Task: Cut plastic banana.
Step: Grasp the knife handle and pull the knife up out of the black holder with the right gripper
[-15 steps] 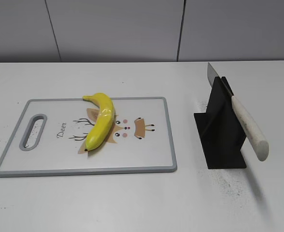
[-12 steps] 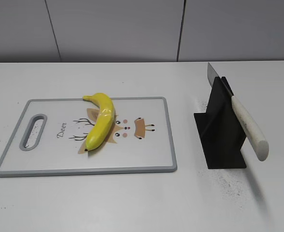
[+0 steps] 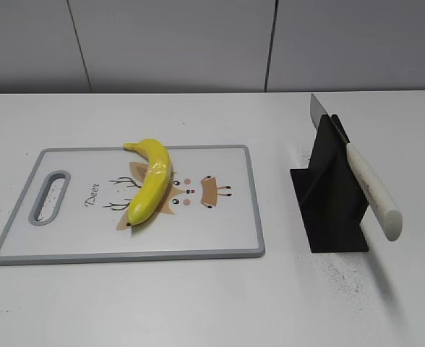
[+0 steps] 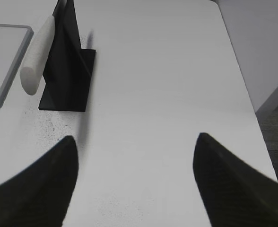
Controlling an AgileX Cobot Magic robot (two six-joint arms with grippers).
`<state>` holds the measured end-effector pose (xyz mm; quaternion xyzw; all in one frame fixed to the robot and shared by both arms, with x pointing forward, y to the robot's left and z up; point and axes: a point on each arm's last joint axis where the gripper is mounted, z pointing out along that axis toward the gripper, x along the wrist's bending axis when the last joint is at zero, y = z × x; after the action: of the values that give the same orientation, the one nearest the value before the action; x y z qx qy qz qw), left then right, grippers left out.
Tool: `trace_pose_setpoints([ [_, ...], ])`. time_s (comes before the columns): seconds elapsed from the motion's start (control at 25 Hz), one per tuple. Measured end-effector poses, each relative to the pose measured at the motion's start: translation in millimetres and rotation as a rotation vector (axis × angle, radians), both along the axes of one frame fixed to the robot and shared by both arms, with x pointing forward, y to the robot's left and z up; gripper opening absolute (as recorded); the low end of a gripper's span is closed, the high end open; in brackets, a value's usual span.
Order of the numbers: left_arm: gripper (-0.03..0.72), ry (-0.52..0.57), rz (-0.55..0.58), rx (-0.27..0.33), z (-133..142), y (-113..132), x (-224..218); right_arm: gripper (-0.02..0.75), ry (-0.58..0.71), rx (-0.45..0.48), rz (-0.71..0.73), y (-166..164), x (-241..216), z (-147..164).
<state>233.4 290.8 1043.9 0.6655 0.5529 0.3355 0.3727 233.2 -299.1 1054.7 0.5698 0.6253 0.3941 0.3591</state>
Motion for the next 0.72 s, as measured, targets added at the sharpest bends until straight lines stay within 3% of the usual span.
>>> trace_pose_setpoints([
  [0.72, 0.490, 0.007, -0.004, -0.007, 0.1, -0.7, 0.9, 0.573, 0.000, 0.000, 0.000, 0.0, 0.0, 0.0],
])
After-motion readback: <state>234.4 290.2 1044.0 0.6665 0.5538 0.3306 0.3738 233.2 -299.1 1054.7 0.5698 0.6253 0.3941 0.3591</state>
